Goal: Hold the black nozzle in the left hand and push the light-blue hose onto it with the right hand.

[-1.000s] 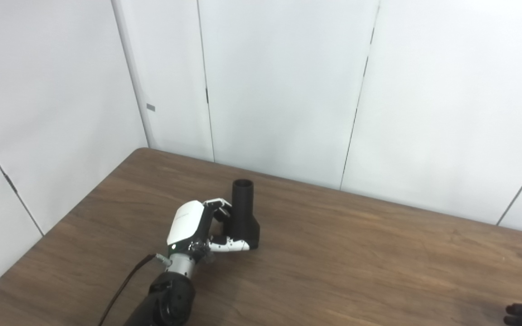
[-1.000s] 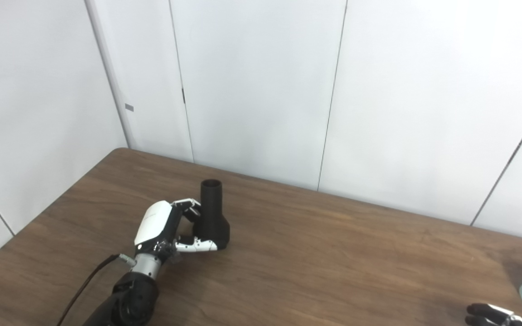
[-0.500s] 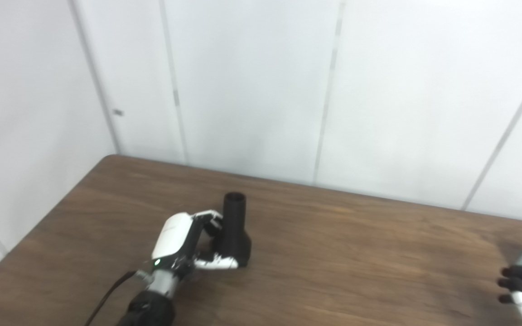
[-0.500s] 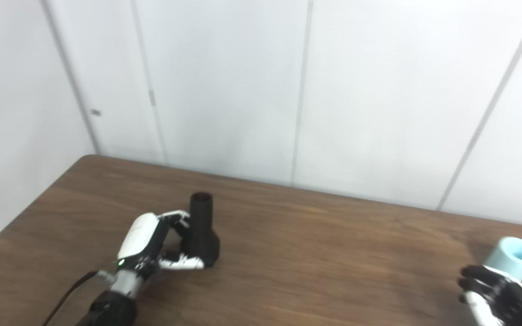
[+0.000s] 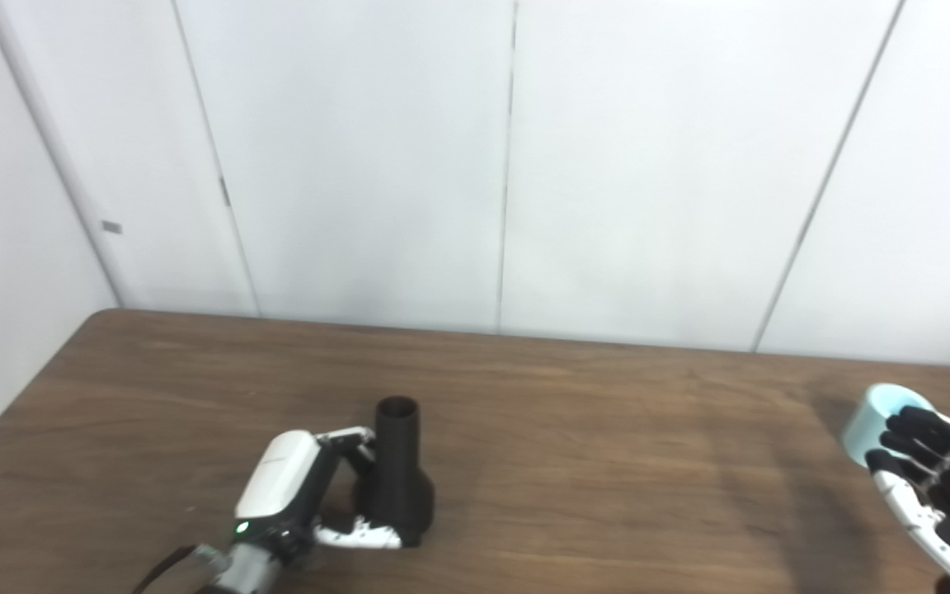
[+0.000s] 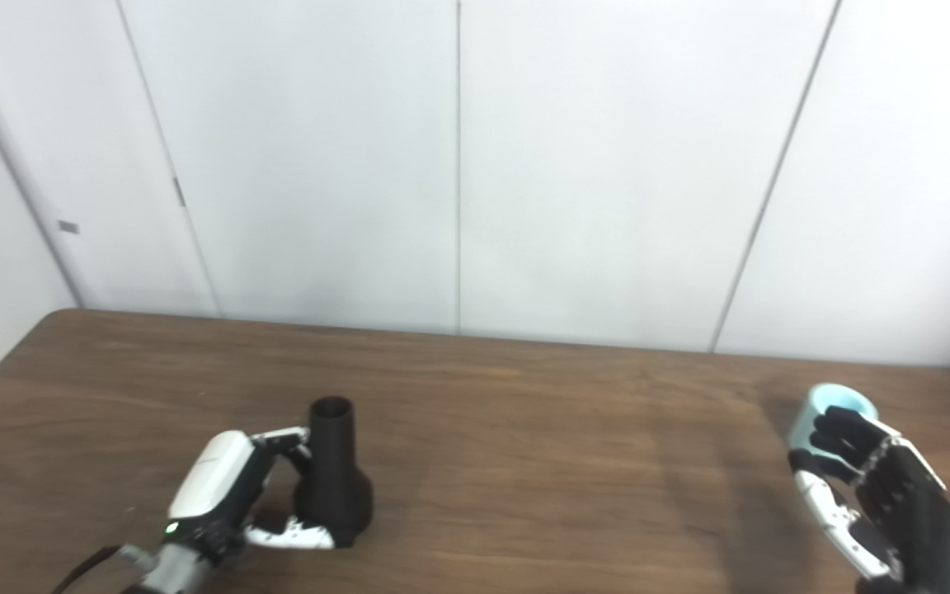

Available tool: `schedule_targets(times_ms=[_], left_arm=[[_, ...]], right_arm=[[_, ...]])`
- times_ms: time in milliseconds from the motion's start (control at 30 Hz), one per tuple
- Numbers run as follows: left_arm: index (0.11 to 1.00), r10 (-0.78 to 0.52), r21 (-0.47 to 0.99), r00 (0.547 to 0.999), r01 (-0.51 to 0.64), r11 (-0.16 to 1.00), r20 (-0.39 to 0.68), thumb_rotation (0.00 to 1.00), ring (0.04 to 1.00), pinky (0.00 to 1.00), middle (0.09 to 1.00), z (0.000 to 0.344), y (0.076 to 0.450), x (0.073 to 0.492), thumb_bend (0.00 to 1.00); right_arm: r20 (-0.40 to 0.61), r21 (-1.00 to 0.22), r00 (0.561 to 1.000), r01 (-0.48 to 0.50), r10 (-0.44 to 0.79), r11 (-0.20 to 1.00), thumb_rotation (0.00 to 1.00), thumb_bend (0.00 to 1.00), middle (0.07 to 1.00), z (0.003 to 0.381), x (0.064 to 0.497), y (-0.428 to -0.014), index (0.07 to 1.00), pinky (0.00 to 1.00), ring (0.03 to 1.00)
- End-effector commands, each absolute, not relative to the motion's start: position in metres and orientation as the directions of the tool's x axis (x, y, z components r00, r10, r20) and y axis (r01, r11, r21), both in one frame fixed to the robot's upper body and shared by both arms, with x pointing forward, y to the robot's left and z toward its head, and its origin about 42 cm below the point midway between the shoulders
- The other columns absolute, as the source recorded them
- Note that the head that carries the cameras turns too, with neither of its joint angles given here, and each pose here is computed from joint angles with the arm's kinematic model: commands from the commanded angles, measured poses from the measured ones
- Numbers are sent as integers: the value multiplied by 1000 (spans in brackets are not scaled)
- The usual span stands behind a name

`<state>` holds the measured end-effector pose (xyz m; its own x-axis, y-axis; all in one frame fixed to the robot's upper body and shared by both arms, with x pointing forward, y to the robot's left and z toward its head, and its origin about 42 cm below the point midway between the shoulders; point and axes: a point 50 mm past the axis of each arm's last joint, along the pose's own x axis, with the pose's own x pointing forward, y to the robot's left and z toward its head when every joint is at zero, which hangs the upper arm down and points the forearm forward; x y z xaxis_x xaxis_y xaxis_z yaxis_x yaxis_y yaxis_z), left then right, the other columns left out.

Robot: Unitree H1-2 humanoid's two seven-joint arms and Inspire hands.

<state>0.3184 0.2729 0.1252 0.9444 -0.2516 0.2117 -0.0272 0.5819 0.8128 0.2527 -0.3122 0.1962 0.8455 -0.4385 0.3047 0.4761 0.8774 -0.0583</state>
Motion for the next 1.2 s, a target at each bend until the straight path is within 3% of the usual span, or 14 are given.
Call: schedule_targets(times_ms=[0, 200, 267, 333, 467, 600, 700, 733, 767, 800, 900, 1167], left_arm=[[492, -293, 816, 939, 23, 577, 181, 0, 531, 0, 457, 107, 269, 305, 525], [496, -374, 831, 903, 35, 555, 211, 0, 513, 0, 461, 104, 262, 308, 524], [499, -400, 837, 892, 47, 546, 211, 0, 508, 0, 458, 101, 261, 311, 523], [504, -419, 843, 884, 57, 535, 206, 0, 521, 0, 454, 98, 260, 314, 523], [499, -467, 852, 858, 69, 520, 215, 0, 521, 0, 461, 91, 257, 321, 523], [507, -493, 853, 844, 87, 514, 211, 0, 517, 0, 451, 84, 248, 328, 522], [506, -508, 854, 835, 96, 511, 210, 0, 507, 0, 449, 77, 240, 332, 522], [506, -514, 855, 832, 101, 510, 209, 0, 512, 443, 449, 75, 236, 333, 522], [505, -521, 856, 828, 105, 507, 207, 0, 516, 689, 451, 73, 234, 335, 523], [502, -529, 857, 824, 110, 503, 204, 0, 521, 841, 456, 71, 231, 336, 523], [502, -552, 864, 809, 117, 489, 203, 0, 523, 927, 456, 65, 221, 339, 523], [502, -575, 858, 786, 118, 500, 227, 0, 513, 917, 453, 55, 198, 341, 523]], right_arm=[[440, -42, 786, 501, -434, 865, 0, 324, 623, 222, 257, -315, 607, 546, 616], [586, -157, 688, 615, -428, 773, 153, 386, 590, 241, 259, -331, 575, 494, 579], [608, -209, 673, 647, -421, 733, 152, 430, 583, 250, 259, -334, 572, 483, 569], [617, -250, 671, 662, -410, 707, 193, 585, 583, 262, 259, -334, 579, 429, 542], [617, -465, 718, 663, -322, 587, 266, 777, 580, 298, 261, -335, 616, 362, 502], [563, -633, 784, 612, -262, 474, 80, 944, 698, 326, 266, -345, 728, 442, 600], [525, -719, 823, 566, -218, 404, 77, 993, 745, 343, 272, -355, 754, 446, 617], [515, -741, 832, 554, -207, 379, 95, 998, 744, 348, 275, -359, 752, 429, 604], [506, -761, 840, 542, -197, 356, 104, 1000, 740, 354, 277, -362, 753, 419, 594], [497, -778, 847, 531, -188, 334, 134, 1000, 733, 359, 278, -365, 752, 410, 583], [459, -811, 868, 496, -189, 309, 157, 1000, 740, 371, 284, -375, 756, 420, 580], [348, -877, 909, 402, -229, 264, 170, 1000, 768, 385, 298, -391, 770, 431, 612]])
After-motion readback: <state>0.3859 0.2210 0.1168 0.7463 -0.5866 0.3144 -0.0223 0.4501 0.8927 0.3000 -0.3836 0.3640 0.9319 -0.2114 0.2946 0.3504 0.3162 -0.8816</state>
